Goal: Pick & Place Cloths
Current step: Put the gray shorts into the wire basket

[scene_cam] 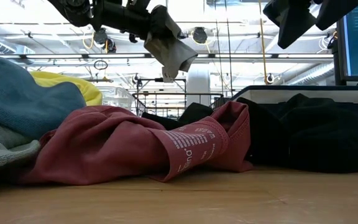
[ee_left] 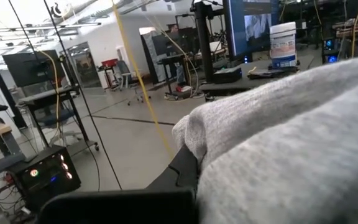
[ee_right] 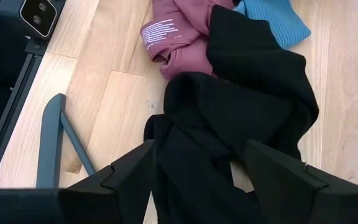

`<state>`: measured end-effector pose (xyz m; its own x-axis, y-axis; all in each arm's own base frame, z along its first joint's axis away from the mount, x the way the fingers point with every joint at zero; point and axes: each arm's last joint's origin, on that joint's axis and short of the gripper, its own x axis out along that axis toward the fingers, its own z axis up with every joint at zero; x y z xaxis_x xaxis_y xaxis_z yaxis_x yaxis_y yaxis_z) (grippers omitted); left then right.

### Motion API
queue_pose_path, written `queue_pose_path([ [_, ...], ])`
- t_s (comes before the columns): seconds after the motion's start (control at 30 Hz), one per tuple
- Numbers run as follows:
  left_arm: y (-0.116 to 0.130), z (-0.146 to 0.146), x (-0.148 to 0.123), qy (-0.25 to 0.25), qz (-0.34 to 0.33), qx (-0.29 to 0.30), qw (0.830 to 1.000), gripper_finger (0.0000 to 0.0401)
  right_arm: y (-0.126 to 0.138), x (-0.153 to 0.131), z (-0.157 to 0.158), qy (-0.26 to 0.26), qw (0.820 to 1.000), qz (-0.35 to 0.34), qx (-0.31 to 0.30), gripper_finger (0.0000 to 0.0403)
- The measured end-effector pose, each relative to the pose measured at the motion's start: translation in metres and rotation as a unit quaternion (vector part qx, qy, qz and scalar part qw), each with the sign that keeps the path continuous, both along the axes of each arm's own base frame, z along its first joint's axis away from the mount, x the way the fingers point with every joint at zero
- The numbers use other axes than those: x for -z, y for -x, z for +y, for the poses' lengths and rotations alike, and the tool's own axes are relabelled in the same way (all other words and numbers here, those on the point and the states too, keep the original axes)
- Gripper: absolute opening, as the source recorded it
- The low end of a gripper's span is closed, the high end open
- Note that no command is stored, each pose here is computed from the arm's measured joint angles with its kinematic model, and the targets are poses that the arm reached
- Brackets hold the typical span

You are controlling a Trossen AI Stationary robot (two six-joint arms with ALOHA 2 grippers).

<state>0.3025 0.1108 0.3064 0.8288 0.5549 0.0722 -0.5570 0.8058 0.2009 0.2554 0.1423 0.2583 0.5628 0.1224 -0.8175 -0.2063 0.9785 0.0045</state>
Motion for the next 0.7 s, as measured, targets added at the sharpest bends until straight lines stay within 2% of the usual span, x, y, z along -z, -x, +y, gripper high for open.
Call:
queue_pose_path([
  [0.3,-0.001,0.0,-0.001,0.011,0.003,0.001,1.0,0.0006,0.0,0.0,0.0,0.0,1.0,0.0,0.0,0.0238],
  [0.43,-0.013,0.004,-0.013,0.028,0.049,-0.001,0.998,0.0004,0.0,0.0,0.0,0.0,1.0,0.0,0.0,0.0238],
  [0.7,-0.053,0.027,-0.029,0.064,0.162,-0.057,0.983,0.0004,0.0,0.0,0.0,-0.003,1.0,0.0,0.005,0.0238],
])
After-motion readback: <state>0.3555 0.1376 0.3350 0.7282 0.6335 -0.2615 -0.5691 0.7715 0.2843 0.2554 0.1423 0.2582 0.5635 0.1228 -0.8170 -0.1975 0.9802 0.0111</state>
